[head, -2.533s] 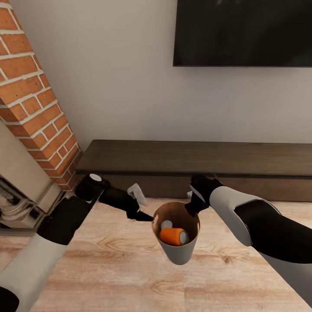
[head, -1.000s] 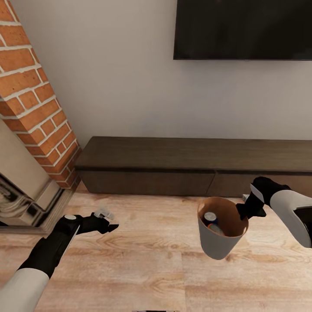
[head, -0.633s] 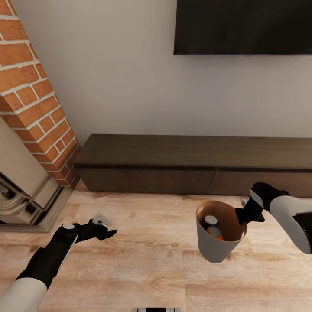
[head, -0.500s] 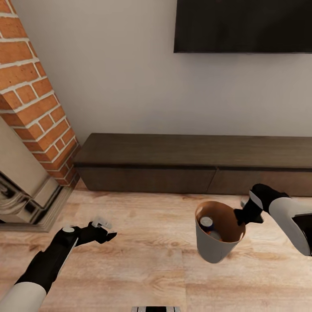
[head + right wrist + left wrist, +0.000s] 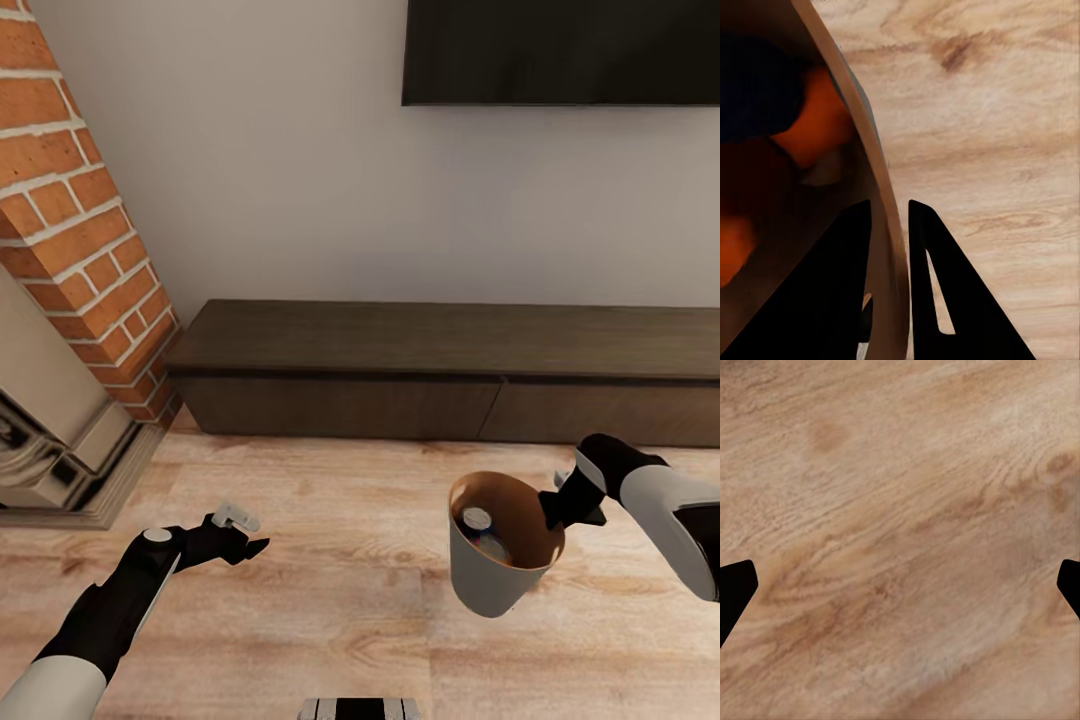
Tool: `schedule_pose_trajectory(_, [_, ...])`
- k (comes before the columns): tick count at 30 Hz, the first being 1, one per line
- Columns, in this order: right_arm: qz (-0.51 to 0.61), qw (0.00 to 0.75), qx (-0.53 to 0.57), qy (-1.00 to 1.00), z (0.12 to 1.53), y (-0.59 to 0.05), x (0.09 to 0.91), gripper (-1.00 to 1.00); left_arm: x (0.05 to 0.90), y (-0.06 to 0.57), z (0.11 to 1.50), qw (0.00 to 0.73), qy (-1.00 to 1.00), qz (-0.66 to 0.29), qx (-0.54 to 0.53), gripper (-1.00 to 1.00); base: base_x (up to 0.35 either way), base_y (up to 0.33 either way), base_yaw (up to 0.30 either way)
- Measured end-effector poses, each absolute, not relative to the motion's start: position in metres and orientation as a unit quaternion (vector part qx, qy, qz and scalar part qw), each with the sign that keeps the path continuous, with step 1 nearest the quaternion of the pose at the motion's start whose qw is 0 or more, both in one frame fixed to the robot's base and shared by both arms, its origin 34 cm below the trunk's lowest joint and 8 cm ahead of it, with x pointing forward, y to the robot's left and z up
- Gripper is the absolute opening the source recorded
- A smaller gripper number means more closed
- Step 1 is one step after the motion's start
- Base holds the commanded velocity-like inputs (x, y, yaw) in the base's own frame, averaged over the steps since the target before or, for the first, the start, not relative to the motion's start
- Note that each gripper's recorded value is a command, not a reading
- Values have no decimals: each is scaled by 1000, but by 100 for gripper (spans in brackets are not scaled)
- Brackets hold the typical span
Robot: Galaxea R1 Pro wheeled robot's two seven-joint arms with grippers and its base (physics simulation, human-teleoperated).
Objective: Put the three can of soda from the living room inside the tash can in the kitchen.
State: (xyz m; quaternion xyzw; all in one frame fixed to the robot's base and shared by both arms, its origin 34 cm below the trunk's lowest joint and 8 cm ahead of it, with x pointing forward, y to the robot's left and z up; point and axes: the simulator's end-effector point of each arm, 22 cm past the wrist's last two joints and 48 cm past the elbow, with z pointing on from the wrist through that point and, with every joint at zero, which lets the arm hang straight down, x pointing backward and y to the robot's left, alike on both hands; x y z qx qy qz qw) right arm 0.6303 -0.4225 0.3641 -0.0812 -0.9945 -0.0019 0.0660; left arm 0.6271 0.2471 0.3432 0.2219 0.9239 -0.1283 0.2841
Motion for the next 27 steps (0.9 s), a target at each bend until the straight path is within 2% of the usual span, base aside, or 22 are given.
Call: schedule_pose_trajectory(27, [-2,83,-82,-993,300,-422,608,-100,604,243,280,274,926,-133,225,100,0,0,0])
